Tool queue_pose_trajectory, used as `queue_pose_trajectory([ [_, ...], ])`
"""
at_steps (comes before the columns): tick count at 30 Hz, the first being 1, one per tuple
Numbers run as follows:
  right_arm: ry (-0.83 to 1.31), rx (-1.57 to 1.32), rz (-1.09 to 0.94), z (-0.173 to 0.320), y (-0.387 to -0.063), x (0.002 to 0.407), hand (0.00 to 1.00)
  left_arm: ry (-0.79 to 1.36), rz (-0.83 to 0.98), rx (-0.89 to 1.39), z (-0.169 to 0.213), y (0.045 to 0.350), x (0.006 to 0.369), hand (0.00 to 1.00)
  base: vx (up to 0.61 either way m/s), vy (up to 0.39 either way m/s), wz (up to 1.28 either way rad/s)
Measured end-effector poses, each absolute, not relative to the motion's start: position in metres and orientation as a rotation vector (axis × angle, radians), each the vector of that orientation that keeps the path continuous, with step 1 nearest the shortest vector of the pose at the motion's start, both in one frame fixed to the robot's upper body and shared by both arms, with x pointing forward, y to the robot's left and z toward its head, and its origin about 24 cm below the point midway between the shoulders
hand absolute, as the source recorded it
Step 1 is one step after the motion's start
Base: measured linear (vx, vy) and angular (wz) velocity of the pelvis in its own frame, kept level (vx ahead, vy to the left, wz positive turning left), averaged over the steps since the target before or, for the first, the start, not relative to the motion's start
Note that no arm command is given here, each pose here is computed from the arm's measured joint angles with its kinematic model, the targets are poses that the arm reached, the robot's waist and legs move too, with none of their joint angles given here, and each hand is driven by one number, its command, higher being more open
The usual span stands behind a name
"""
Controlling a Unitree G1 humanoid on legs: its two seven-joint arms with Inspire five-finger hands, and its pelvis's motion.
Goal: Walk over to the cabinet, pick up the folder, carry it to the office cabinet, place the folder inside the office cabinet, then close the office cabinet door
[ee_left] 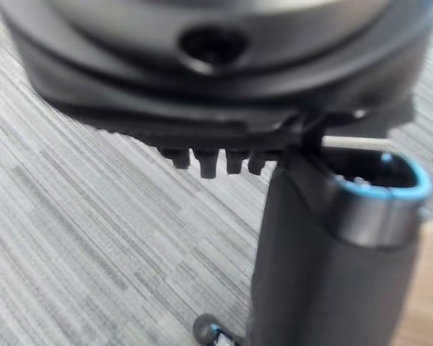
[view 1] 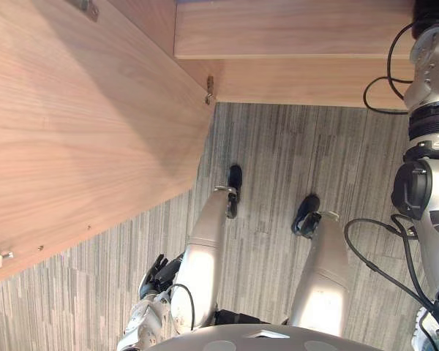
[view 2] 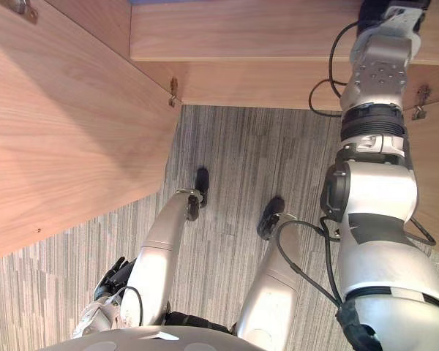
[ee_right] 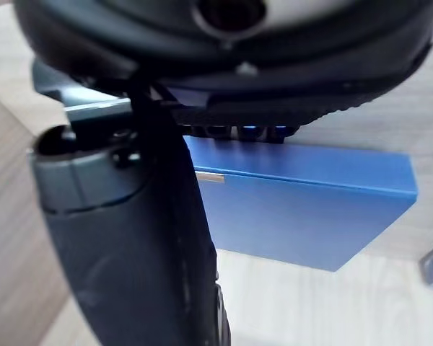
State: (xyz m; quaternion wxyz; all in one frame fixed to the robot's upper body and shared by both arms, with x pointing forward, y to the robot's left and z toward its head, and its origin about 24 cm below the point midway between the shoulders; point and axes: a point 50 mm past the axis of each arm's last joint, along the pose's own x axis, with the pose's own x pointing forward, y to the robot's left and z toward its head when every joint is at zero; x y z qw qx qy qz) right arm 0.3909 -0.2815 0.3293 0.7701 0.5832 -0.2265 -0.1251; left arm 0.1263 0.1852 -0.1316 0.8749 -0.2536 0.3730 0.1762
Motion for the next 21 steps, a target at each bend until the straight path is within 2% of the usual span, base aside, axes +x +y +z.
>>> queue_pose_trajectory([
  [8,-0.327,0.987,-0.258,0.309,-0.263,0.405,1.00,0.784,0.332,-0.539,-0.130,0.183,0.123,1.00,0.02,-0.033,0.05],
  [21,-0.245,0.910,-0.264,0.295,-0.264,0.408,1.00,0.799,0.321,-0.553,-0.130,0.182,0.113,1.00,0.02,-0.043,0.04],
])
